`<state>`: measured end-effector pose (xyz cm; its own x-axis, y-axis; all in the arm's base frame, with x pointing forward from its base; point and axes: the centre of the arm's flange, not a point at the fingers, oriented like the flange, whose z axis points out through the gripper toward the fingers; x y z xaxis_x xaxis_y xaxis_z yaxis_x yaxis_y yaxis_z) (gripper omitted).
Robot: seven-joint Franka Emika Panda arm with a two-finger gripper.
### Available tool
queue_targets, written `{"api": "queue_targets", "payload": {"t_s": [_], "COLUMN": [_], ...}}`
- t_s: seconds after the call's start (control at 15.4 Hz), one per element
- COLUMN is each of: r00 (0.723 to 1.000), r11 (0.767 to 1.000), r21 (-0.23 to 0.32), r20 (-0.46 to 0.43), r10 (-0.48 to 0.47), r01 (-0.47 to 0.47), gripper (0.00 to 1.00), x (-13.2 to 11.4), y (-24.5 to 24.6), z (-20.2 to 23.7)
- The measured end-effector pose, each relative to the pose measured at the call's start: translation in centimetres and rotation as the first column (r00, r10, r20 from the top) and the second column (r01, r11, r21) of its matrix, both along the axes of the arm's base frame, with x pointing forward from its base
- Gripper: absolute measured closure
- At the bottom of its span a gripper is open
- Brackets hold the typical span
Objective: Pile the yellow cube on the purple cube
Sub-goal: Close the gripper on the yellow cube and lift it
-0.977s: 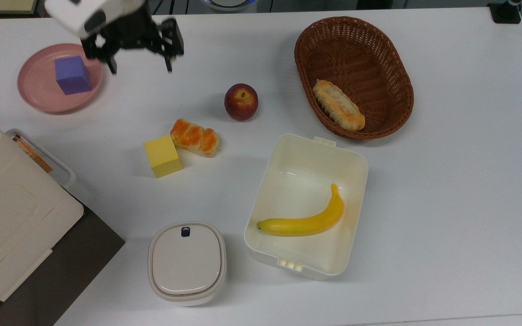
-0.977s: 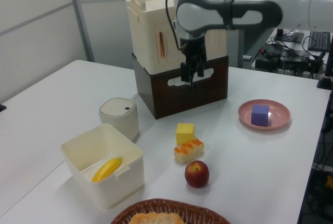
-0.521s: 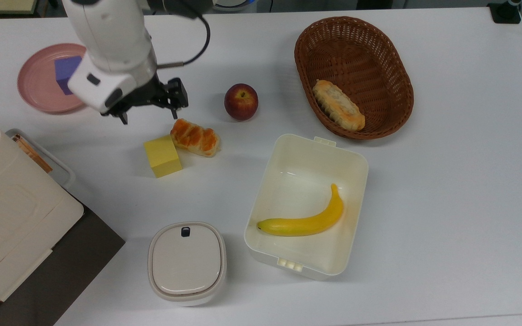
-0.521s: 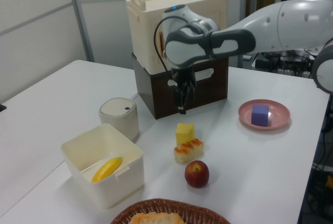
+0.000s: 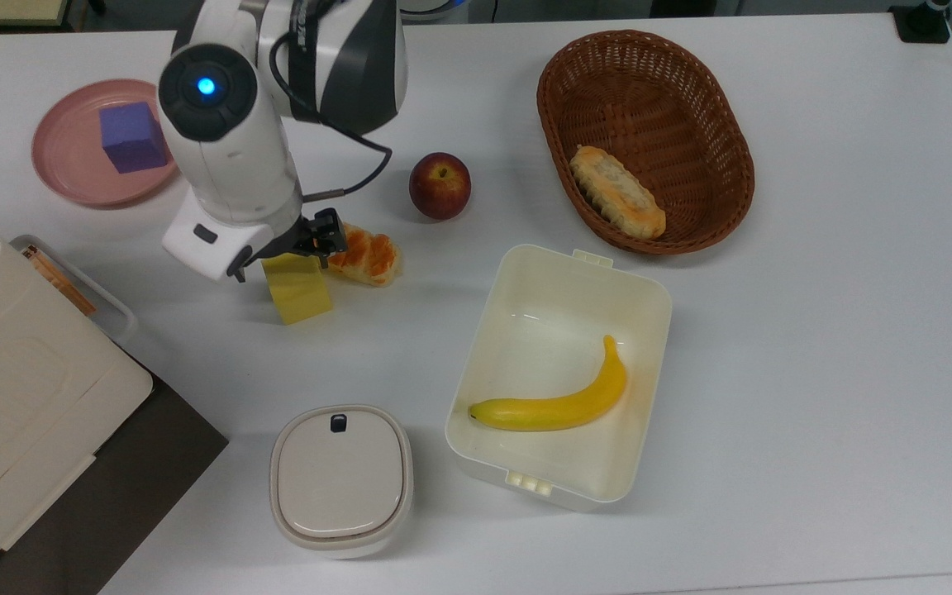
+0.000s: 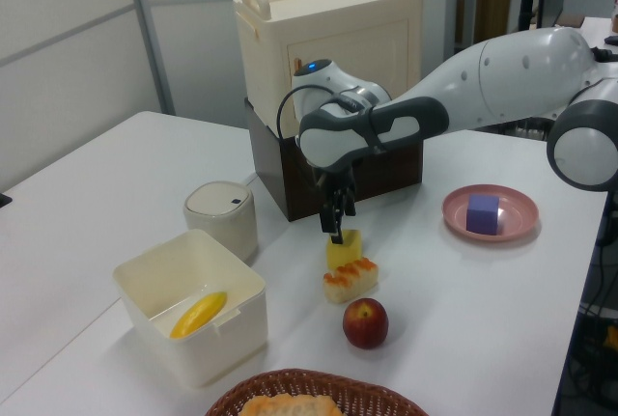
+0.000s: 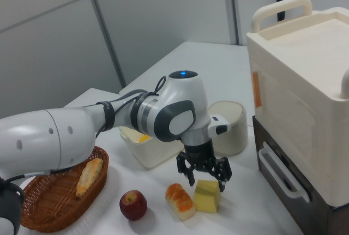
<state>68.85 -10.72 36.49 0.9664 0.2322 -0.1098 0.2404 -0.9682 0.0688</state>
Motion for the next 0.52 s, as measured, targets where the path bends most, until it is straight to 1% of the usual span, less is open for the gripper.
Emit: {"api": "queue_targets", "payload": {"t_s": [0.13, 0.26, 0.39, 0.46, 0.52], "r00": [1.000, 0.999, 0.998, 0.999, 0.999], "r11": [1.000, 0.999, 0.998, 0.998, 0.998], "r21": [-0.024, -0.031, -0.032, -0.033, -0.036], "r20": [-0.017, -0.013, -0.009, -0.003, 0.005], "r10": [0.019, 0.037, 0.056, 0.053, 0.048], "r01": [-0.020, -0.037, -0.056, -0.053, -0.048], "gripper": [0.00, 0.02, 0.12, 0.29, 0.40], "x": [0.1, 0.4, 0.6, 0.7, 0.7], "y": [0.1, 0.8, 2.0, 2.0, 1.9], "z": [-1.2, -2.3, -3.0, -2.7, -2.2]}}
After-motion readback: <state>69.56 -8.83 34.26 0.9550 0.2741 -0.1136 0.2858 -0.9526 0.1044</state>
